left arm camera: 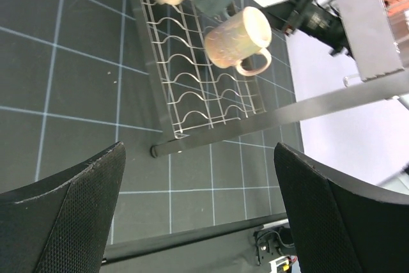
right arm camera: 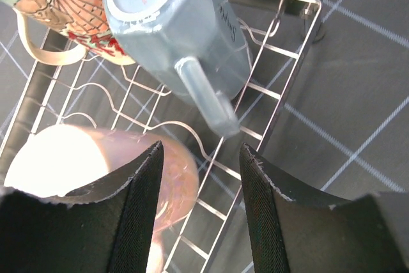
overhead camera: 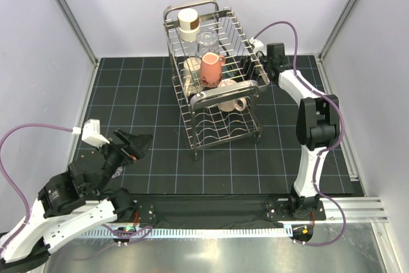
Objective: Load the cups into the dish rack
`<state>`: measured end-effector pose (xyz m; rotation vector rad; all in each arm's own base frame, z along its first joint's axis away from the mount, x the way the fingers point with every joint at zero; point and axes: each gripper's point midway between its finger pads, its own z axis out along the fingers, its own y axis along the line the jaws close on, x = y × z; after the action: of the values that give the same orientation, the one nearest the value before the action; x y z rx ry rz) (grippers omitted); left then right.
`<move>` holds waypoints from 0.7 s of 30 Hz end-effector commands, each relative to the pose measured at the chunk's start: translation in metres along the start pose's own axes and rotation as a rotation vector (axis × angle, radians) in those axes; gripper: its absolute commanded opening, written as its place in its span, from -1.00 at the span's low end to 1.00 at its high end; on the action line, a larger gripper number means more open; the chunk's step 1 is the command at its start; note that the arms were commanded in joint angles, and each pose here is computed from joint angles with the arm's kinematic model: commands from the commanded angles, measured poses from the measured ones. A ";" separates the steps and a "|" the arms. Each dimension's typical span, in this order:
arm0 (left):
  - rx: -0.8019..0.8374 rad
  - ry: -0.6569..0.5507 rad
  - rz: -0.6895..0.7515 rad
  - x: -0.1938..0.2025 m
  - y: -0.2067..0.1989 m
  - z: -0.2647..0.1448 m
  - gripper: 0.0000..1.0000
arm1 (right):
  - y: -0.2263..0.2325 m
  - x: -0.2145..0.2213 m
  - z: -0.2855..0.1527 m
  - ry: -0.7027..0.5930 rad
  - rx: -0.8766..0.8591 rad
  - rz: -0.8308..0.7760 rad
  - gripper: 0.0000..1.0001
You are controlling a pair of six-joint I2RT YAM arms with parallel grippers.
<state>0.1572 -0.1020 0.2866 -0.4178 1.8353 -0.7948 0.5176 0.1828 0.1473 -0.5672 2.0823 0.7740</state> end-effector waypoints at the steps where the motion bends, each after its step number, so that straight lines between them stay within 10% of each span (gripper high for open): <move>1: -0.061 -0.040 -0.041 -0.013 0.006 -0.002 0.86 | 0.006 -0.036 -0.028 -0.116 0.027 -0.017 0.06; 11: -0.172 0.036 0.054 -0.001 0.012 0.005 0.85 | -0.016 -0.037 -0.100 -0.223 0.197 0.176 0.08; 21: -0.368 0.092 0.216 0.007 0.030 0.015 0.97 | -0.022 0.060 -0.182 -0.096 0.663 0.626 0.08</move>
<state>0.1663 -0.1029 0.2528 -0.3951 2.0883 -0.4447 0.4370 0.0427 0.1987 0.2591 2.1712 0.4441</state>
